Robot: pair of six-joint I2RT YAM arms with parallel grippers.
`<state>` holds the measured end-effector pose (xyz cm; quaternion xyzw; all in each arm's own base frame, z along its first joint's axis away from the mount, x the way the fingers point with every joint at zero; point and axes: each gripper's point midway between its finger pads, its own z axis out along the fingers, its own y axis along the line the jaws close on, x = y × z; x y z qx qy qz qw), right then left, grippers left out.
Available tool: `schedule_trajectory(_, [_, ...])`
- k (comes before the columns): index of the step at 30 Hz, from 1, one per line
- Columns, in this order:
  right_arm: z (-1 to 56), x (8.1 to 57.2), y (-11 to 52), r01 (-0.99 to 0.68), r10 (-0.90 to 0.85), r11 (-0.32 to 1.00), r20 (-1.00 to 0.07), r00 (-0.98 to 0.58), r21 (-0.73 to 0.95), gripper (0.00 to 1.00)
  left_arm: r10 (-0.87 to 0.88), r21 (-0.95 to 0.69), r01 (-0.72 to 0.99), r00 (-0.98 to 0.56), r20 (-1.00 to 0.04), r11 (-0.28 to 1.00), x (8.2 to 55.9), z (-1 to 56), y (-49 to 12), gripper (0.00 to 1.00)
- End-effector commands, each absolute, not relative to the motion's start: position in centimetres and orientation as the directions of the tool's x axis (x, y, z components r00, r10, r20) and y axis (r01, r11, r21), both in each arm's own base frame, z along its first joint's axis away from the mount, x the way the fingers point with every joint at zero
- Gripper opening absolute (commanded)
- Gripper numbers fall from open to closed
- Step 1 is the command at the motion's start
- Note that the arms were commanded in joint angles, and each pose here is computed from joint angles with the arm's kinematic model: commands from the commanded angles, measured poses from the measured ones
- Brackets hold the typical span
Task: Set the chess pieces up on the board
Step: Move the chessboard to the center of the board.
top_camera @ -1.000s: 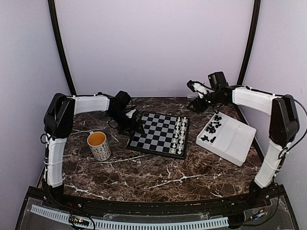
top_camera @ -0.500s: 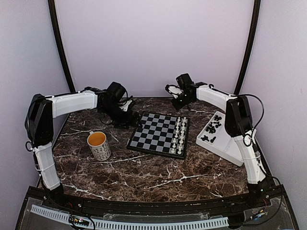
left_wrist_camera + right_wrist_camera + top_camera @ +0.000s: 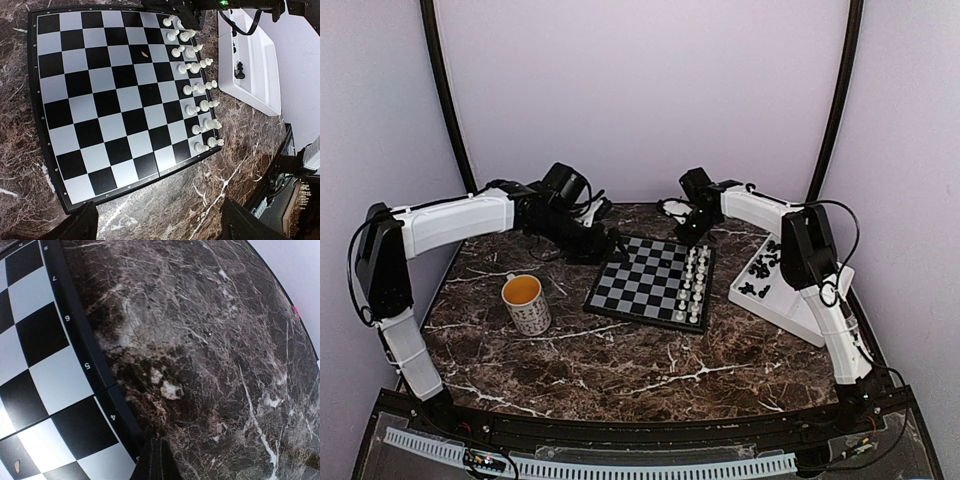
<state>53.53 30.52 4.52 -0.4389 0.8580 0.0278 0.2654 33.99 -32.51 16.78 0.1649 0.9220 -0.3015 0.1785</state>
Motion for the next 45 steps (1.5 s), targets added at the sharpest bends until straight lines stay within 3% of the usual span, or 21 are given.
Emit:
schedule_trajectory(1, [2.3, 50.9, 32.7, -0.849, -0.798, 0.514, -0.434, -0.419, -0.124, 0.00, 0.171, -0.509, 0.416, -0.871, -0.460, 0.753, 33.3, 18.4, -32.2, 0.88])
schedule_trajectory(16, [-0.2, 49.1, 37.9, -0.909, -0.849, 0.390, -0.440, -0.293, -0.146, 0.00, 0.111, -0.469, 0.345, -0.882, -0.457, 0.813, 31.2, 17.2, -29.0, 0.88])
schedule_trajectory(27, [0.0, 42.4, 40.6, -0.983, -0.903, 0.163, -0.413, -0.116, -0.080, 0.00, 0.110, -0.418, 0.349, -0.860, -0.498, 0.839, 31.5, 17.5, -27.9, 0.87])
schedule_trajectory(32, [1.2, 45.5, 40.6, -0.944, -0.884, 0.273, -0.435, -0.170, -0.185, 0.00, 0.111, -0.414, 0.353, -0.856, -0.504, 0.839, 31.7, 17.5, -27.9, 0.88])
schedule_trajectory(39, [6.6, 53.0, 39.5, -0.778, -0.735, 0.552, -0.615, -0.284, -0.301, 0.00, 0.111, -0.412, 0.350, -0.857, -0.502, 0.841, 31.1, 17.3, -27.5, 0.88])
schedule_trajectory(45, [6.8, 55.3, 40.0, -0.747, -0.714, 0.573, -0.653, -0.253, -0.337, 0.00, 0.103, -0.413, 0.342, -0.859, -0.502, 0.844, 30.9, 17.4, -27.2, 0.88])
